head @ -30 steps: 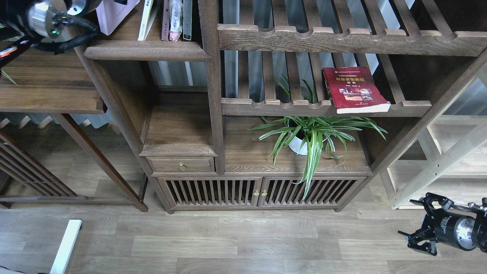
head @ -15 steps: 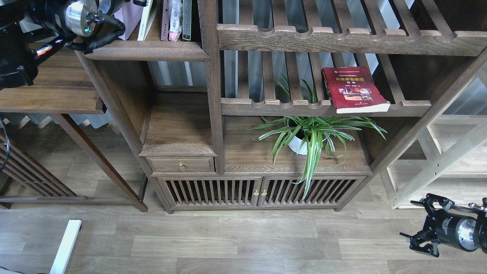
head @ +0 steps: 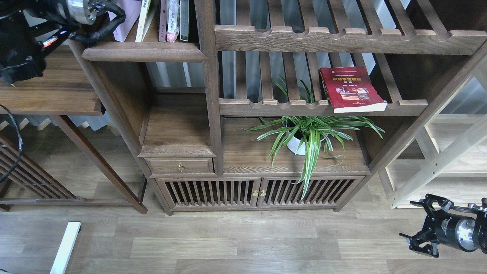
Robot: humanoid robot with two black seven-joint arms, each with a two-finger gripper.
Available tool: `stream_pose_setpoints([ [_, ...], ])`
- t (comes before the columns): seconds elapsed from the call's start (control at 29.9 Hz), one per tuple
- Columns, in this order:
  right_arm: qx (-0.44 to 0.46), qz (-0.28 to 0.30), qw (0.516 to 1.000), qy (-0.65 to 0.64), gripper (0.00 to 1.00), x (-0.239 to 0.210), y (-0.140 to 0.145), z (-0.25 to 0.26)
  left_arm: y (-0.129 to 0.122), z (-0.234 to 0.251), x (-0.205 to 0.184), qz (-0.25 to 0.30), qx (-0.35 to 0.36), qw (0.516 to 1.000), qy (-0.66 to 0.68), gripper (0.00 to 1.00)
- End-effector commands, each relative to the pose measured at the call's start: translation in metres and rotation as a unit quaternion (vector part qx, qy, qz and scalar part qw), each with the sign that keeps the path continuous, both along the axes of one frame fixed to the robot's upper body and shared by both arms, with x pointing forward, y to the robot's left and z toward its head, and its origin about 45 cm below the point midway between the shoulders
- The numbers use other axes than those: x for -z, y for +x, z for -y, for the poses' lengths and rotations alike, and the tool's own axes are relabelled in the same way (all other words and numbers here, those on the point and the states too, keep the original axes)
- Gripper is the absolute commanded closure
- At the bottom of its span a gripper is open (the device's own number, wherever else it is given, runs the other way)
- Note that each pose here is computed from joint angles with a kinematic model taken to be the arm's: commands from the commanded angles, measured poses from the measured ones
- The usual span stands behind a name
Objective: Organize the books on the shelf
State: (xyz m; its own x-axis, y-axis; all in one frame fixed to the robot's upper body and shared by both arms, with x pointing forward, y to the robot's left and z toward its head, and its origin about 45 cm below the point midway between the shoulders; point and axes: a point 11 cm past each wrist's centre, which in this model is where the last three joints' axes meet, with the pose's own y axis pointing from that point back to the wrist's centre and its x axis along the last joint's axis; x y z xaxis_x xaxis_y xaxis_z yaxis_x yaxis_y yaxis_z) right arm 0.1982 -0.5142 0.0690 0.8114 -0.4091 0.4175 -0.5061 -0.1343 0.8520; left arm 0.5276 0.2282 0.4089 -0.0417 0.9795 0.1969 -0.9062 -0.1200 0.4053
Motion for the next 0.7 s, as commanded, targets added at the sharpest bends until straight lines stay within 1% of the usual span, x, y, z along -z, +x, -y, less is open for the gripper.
stream_pose_setpoints([
  [0.0,-0.004,-0.001,1.000,-0.002,0.00,0.000,-0.001,0.000,0.002,0.005,0.003,-0.007,-0.003,1.000,0.000,1.00],
  [0.23,-0.005,-0.006,1.000,-0.003,0.00,0.002,-0.005,0.001,0.007,0.012,0.006,-0.008,-0.012,1.000,0.004,1.00],
  [0.67,-0.006,-0.006,1.000,-0.006,0.00,0.003,-0.008,0.002,0.006,0.017,0.017,-0.019,-0.004,1.000,0.022,1.00],
])
